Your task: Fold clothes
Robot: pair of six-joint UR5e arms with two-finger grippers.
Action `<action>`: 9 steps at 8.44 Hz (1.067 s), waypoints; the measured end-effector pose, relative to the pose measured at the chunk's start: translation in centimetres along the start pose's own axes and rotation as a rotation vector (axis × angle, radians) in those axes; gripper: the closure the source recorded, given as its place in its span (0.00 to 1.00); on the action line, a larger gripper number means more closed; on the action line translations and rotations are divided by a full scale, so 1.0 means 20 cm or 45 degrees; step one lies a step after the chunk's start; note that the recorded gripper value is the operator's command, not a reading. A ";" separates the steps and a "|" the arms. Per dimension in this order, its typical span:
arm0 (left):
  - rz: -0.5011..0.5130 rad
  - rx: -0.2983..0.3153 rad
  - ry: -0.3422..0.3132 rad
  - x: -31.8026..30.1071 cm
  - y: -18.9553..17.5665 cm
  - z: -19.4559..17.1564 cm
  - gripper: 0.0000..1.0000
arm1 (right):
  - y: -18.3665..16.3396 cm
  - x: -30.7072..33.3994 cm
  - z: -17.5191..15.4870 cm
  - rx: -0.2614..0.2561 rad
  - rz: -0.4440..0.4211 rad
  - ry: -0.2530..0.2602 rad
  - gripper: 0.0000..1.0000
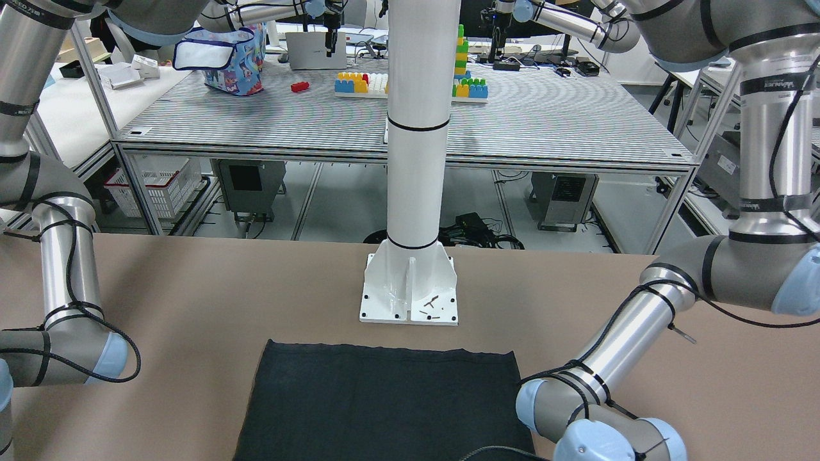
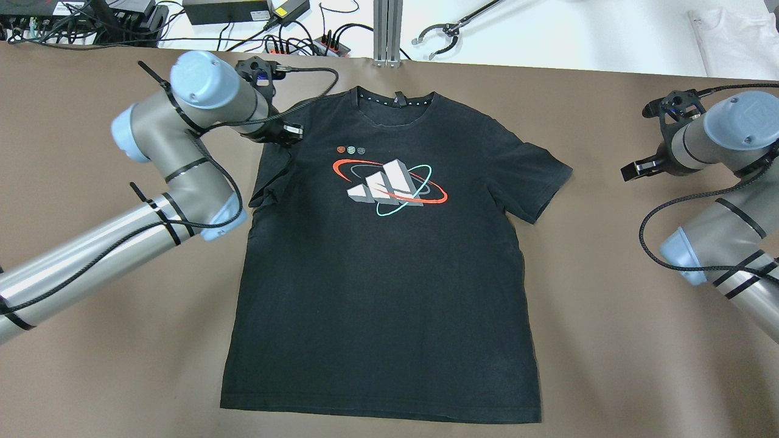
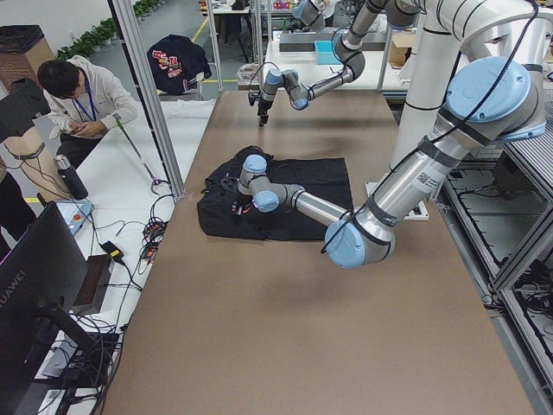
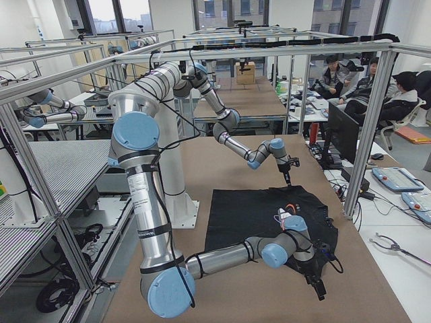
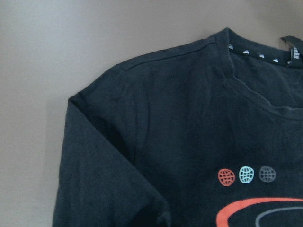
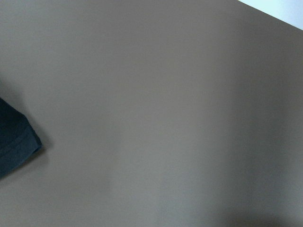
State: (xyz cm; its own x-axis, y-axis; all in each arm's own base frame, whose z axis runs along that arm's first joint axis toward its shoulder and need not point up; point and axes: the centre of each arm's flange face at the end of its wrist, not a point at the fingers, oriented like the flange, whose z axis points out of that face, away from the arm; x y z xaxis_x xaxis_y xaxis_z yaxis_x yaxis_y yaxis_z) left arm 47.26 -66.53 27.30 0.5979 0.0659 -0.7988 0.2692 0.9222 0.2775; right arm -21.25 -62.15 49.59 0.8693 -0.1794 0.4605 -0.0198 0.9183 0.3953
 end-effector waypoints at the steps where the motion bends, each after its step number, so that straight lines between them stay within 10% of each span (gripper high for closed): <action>1: -0.010 0.010 -0.008 0.08 0.04 0.04 1.00 | 0.00 0.00 0.00 -0.001 0.000 0.000 0.06; 9: -0.037 0.039 -0.080 0.17 0.12 0.18 1.00 | 0.01 0.00 0.00 -0.002 -0.001 0.000 0.06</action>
State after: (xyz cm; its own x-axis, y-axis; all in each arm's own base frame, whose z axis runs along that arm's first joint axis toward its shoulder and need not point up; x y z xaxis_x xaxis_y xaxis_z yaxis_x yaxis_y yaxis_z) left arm 52.70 -65.41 27.28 0.6357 0.0143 -0.7718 0.3095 0.9112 0.2718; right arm -21.29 -62.07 49.69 0.8693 -0.1800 0.4603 -0.0186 0.9187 0.3944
